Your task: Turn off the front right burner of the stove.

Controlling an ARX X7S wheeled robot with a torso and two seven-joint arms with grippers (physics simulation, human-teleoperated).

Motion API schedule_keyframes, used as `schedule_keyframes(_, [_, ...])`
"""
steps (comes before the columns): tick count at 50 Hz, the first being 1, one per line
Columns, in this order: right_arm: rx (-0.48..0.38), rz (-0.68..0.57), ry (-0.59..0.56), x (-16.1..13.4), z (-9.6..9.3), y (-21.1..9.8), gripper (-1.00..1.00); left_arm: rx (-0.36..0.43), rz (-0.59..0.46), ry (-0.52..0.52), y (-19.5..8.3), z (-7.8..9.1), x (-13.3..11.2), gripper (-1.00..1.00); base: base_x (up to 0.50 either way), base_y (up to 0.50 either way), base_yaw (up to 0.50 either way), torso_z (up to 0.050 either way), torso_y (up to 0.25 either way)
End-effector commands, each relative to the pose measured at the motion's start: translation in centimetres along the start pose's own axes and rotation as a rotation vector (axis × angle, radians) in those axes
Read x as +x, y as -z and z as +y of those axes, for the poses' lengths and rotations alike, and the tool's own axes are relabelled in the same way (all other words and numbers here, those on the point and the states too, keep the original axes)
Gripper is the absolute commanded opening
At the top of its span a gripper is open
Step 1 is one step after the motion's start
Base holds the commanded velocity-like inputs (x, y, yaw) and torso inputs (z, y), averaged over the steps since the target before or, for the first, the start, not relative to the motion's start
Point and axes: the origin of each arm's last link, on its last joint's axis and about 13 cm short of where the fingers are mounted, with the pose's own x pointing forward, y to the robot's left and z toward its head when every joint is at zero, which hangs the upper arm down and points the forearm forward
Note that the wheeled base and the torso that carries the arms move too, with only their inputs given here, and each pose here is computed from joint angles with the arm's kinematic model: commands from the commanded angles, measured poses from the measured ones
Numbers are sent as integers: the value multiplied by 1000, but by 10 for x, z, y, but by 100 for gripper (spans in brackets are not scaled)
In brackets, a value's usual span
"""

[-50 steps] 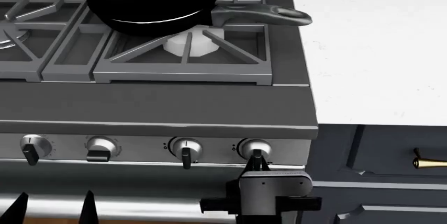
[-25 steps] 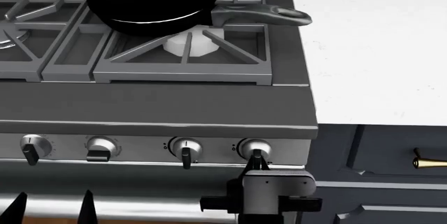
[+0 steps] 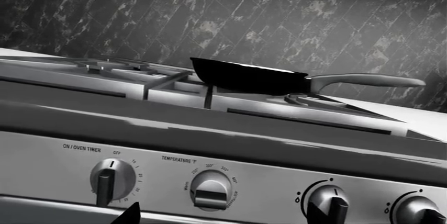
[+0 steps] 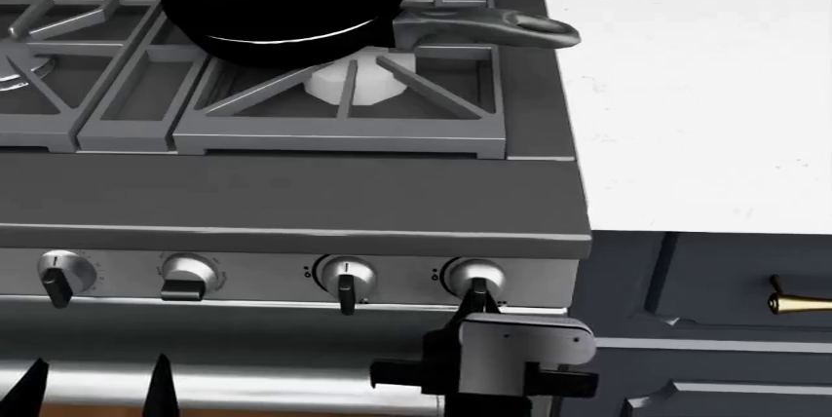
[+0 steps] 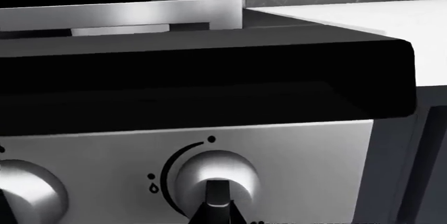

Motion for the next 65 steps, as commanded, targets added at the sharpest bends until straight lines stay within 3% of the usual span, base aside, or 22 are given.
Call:
schedule_keyframes(1, [65, 69, -16, 1, 1, 3, -100, 0, 0, -1, 0, 1, 0, 100, 13, 0, 3, 0, 0])
schedule_keyframes(12, [132, 98, -19, 4, 1, 0, -100, 1, 1, 1, 0, 0, 0, 100, 9, 1, 4, 0, 0])
schedule_keyframes(16, [196, 134, -21, 4, 1, -1, -100, 2, 1, 3, -1, 0, 1, 100, 12, 2, 6, 0, 0])
schedule_keyframes(26, [237, 148, -30, 5, 1, -4, -100, 3, 1, 4, -1, 0, 2, 100, 15, 2, 7, -2, 0])
schedule_keyframes(47, [441, 237, -66, 2, 1, -11, -100, 5, 1, 2, -1, 1, -1, 100, 20, 3, 10, -1, 0])
schedule_keyframes(48, [478, 259, -73, 2, 1, -12, -100, 6, 1, 2, -1, 1, -1, 100, 20, 3, 12, 0, 0])
schedule_keyframes(65, [524, 262, -75, 1, 0, -15, -100, 5, 0, 2, -2, 1, 0, 100, 21, 4, 12, -2, 0])
